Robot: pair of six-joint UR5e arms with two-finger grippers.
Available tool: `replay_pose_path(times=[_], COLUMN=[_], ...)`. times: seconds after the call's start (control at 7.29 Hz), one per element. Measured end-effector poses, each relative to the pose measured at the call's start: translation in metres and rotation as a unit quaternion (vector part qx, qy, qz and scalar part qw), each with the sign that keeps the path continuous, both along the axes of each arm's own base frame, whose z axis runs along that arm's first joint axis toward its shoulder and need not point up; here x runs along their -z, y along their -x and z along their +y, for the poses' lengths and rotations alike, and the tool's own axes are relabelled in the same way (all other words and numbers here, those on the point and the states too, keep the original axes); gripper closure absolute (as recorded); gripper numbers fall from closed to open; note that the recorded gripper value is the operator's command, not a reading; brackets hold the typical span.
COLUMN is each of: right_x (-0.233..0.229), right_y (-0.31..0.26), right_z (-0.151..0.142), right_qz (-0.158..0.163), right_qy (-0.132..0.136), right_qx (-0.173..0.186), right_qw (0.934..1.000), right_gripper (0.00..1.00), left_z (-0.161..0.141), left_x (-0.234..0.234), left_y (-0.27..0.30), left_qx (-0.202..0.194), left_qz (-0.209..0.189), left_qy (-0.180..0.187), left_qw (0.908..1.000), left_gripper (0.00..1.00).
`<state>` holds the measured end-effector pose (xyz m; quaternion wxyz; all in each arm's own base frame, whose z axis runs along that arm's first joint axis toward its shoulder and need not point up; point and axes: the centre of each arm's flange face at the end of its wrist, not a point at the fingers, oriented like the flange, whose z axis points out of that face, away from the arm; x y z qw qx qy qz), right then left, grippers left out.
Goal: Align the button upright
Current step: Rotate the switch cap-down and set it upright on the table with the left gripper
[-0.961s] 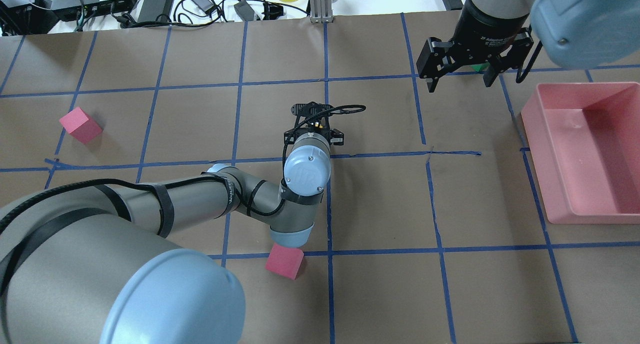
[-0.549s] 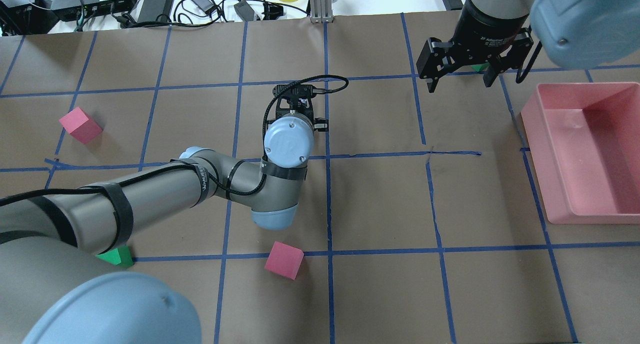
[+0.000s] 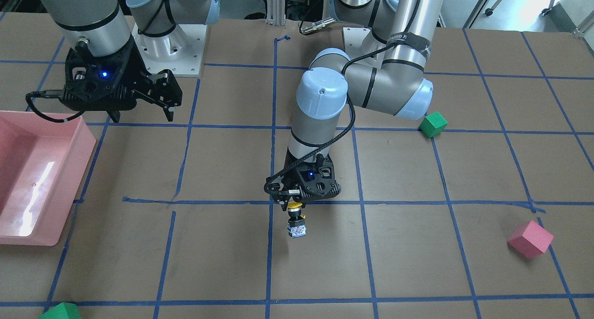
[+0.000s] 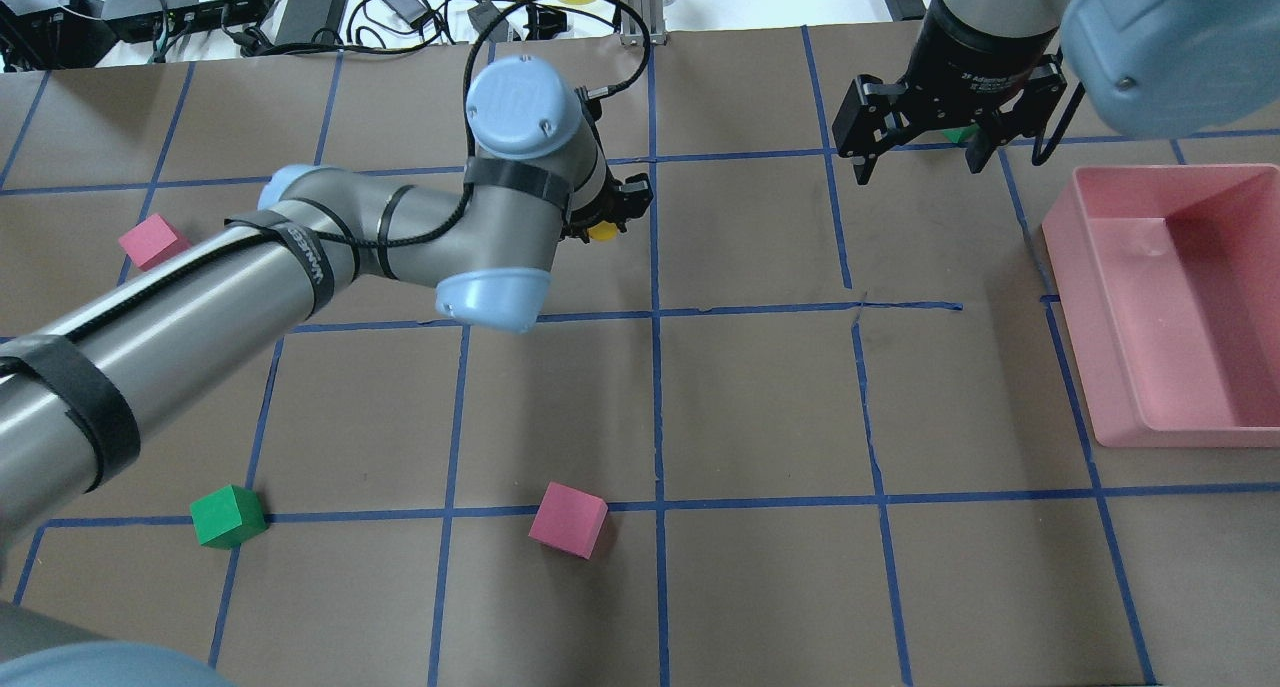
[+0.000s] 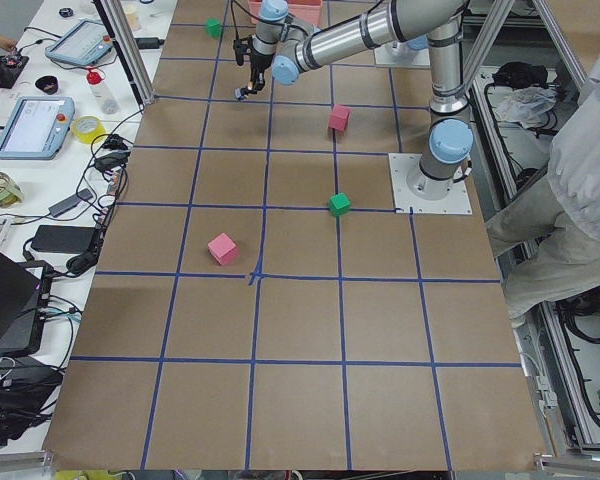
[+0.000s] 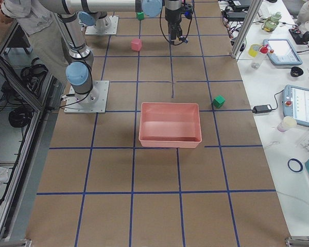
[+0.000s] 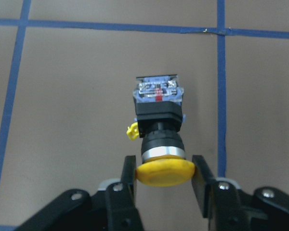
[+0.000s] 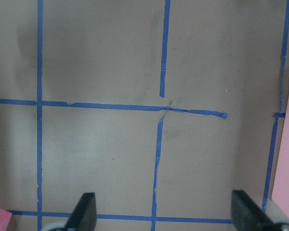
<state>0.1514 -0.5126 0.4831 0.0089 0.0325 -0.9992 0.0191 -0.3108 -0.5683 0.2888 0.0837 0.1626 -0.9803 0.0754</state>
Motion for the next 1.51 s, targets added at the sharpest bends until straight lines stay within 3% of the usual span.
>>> replay_pose_path(times=[0.14, 0.27, 0.41, 0.55, 0.82, 1.1, 1.24, 1.51], right_x=[0.0, 0.0, 0.0, 0.001, 0.001, 0.001, 0.001, 0.001], right_y=[0.0, 0.001, 0.001, 0.001, 0.001, 0.001, 0.001, 0.001], right_z=[0.0, 0.0, 0.0, -0.001, -0.001, -0.001, -0.001, -0.001], right_qz=[0.001, 0.001, 0.001, 0.001, 0.002, 0.002, 0.002, 0.003], right_qy=[0.0, 0.0, 0.0, 0.0, 0.0, -0.001, -0.001, -0.001], right_qx=[-0.001, -0.002, -0.002, -0.002, -0.001, -0.001, -0.001, 0.0], right_qw=[1.0, 1.0, 1.0, 1.0, 1.0, 1.0, 1.0, 1.0], right_gripper=[0.0, 0.0, 0.0, 0.0, 0.0, 0.0, 0.0, 0.0], left_z=[-0.009, -0.017, -0.024, -0.028, -0.037, -0.044, -0.044, -0.04], left_x=[-0.011, -0.011, -0.004, 0.005, 0.033, 0.054, 0.061, 0.076], left_y=[0.005, 0.006, 0.002, -0.001, -0.011, -0.014, -0.014, -0.015], left_qx=[-0.054, -0.111, -0.166, -0.209, -0.265, -0.282, -0.284, -0.279], left_qz=[0.032, 0.07, 0.109, 0.133, 0.153, 0.193, 0.205, 0.204], left_qy=[-0.07, -0.142, -0.213, -0.257, -0.308, -0.348, -0.359, -0.367], left_qw=[0.9956, 0.9811, 0.9567, 0.9341, 0.9006, 0.8731, 0.8651, 0.8634], left_gripper=[1.0, 1.0, 1.0, 1.0, 1.0, 1.0, 1.0, 1.0])
